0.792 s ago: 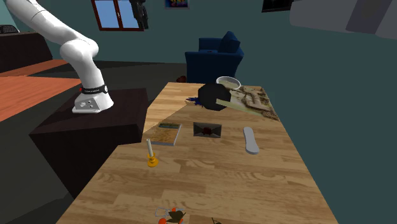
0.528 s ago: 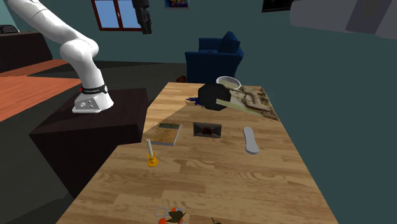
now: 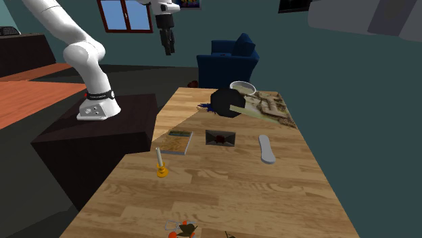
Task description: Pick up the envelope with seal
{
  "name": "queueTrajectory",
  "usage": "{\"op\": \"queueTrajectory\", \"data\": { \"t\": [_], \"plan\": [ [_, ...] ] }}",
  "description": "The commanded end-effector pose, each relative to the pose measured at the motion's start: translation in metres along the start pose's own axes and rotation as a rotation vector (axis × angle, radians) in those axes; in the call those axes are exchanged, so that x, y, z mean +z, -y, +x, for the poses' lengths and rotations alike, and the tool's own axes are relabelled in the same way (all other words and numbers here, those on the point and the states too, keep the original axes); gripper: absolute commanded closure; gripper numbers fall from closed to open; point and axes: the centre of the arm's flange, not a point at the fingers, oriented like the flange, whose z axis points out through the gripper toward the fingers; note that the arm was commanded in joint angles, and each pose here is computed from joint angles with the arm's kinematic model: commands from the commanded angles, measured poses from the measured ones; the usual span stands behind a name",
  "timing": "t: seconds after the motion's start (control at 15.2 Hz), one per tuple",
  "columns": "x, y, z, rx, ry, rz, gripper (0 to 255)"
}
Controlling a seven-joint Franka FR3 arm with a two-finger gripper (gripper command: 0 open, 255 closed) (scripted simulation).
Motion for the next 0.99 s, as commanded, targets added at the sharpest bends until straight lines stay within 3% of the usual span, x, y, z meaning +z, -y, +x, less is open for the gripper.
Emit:
{"op": "queueTrajectory", "data": {
  "t": [0.0, 0.92],
  "plan": [
    [0.024, -0.008, 0.014, 0.007, 0.004, 0.0, 0],
    [0.18, -0.055, 0.108, 0.057, 0.039, 0.002, 0]
  ]
}}
